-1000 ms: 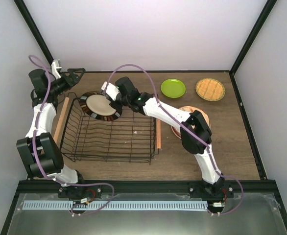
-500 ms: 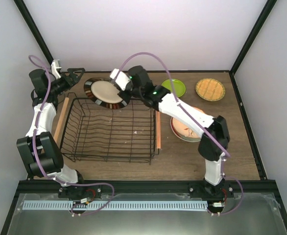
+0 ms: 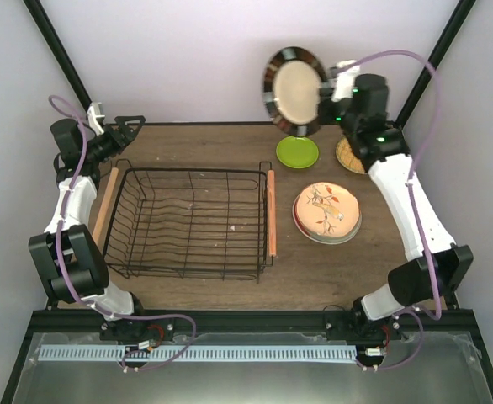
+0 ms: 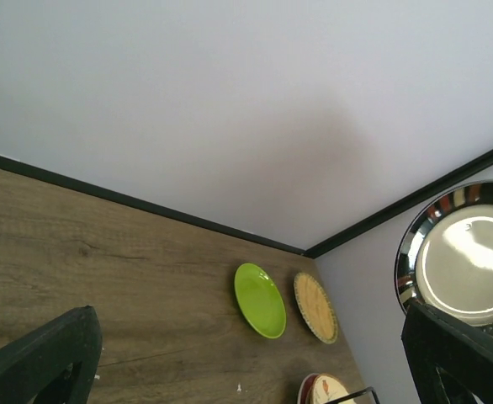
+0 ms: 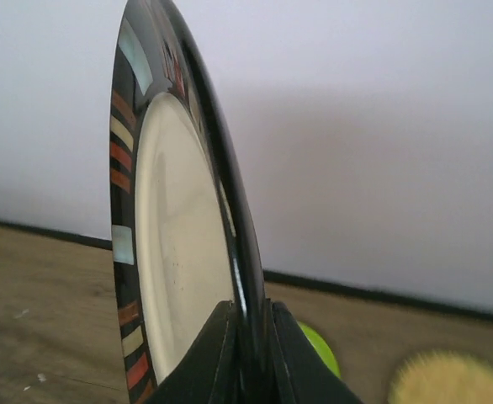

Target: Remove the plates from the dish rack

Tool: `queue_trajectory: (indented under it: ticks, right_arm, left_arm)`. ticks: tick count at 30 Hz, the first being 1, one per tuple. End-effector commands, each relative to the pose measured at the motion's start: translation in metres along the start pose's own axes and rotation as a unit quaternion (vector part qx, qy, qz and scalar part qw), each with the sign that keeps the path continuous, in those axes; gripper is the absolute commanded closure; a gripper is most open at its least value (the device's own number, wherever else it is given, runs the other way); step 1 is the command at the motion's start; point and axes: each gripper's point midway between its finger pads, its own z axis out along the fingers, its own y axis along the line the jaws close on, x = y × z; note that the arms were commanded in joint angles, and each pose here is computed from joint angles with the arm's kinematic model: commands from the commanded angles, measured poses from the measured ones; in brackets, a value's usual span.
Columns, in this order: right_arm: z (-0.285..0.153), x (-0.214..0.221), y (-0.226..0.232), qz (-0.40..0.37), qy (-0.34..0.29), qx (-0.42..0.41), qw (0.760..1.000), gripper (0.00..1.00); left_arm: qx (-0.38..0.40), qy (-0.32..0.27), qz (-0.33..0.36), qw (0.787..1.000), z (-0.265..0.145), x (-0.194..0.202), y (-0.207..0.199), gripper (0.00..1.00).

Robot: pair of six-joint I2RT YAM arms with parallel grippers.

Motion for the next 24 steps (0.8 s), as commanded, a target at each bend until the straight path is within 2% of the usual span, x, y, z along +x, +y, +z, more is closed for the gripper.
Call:
queue_trajectory:
  ticks: [1,5,10,15,24]
  right_arm:
    - [-0.037,0.016,-0.065,0.159,0.024,0.072,0.984,0.99]
    - [-0.060,0.085,-0.102,0.278,0.091,0.090,0.952,0.99]
    - [-0.090,0.146,-0.117,0.384,0.118,0.061,0.914,0.99]
    - [-0.106,0.197,-0.115,0.436,0.159,0.043,0.885,0.99]
    - [-0.109,0.250,-0.097,0.486,0.195,0.013,0.852,0.99]
  left_arm:
    - [0.008,-0.005,0.010,1.000,0.002,-0.005,-0.002,0.00]
    - [0.008,-0.004,0.007,1.000,0.002,-0.004,-0.003,0.00]
    - [0.009,-0.003,0.009,1.000,0.001,-0.004,-0.004,0.00]
    - [0.011,0.001,0.007,1.000,0.002,-0.003,-0.004,0.00]
    - [0.013,0.002,0.008,1.000,0.002,-0.002,-0.007,0.00]
